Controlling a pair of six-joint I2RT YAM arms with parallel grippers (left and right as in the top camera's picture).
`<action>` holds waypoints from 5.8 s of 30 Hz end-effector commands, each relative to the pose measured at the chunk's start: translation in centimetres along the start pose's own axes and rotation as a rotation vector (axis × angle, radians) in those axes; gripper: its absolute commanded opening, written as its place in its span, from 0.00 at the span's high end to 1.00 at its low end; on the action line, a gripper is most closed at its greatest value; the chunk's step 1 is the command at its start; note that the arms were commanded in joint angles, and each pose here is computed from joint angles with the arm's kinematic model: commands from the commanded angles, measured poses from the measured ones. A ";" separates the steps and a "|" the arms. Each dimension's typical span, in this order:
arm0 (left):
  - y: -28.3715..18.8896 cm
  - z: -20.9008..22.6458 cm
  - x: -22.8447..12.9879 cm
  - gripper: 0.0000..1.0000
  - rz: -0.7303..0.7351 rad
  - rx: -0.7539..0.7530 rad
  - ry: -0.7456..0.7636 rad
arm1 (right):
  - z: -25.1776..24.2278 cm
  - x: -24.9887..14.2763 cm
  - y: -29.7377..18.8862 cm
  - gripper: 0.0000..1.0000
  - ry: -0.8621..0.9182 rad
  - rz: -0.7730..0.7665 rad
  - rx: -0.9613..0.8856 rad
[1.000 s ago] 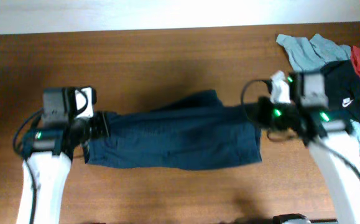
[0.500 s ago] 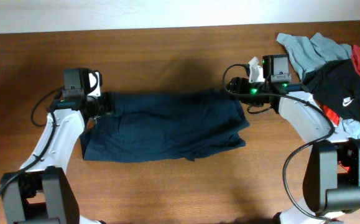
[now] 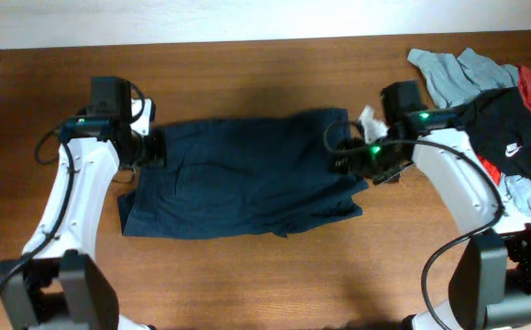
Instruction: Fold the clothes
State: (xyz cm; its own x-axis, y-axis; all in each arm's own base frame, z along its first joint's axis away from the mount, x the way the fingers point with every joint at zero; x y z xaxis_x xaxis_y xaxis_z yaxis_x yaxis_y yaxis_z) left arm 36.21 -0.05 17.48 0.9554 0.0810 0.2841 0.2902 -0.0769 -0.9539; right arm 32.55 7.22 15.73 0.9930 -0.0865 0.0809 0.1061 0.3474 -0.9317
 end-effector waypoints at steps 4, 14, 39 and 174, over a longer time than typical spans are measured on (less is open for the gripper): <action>2.3 2.9 -1.6 0.52 0.130 0.061 -0.179 | -2.3 -2.1 0.8 0.13 0.118 0.061 -0.173; 6.7 3.8 -2.7 0.51 0.258 0.092 -0.191 | -3.3 -2.8 6.2 0.90 0.219 -0.020 -0.050; 0.3 0.8 3.4 0.27 -0.094 -0.134 0.034 | -3.2 -3.2 -4.1 0.20 0.116 -0.160 -0.009; 0.8 -0.9 -0.8 0.40 0.166 -0.138 -0.092 | -5.3 -4.1 -8.1 0.94 0.110 -0.565 0.280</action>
State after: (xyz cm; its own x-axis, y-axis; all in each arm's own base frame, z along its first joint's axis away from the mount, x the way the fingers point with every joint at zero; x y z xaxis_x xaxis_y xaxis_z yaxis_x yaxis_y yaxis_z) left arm 34.89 -1.33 13.87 0.9865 0.1521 0.0604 0.0964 -0.2415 -0.9656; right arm 28.71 -0.60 19.44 0.7786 -0.4805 0.4036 0.6161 0.4632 -0.6371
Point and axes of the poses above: each gripper's point midway between its finger pads, its own y axis out along the fingers, its own z axis along the line the jaws close on, x = y × z, the point moved 6 cm from there along -y, back along the fingers, and after that the axes turned 1 degree about -y, right-handed, at the moved point
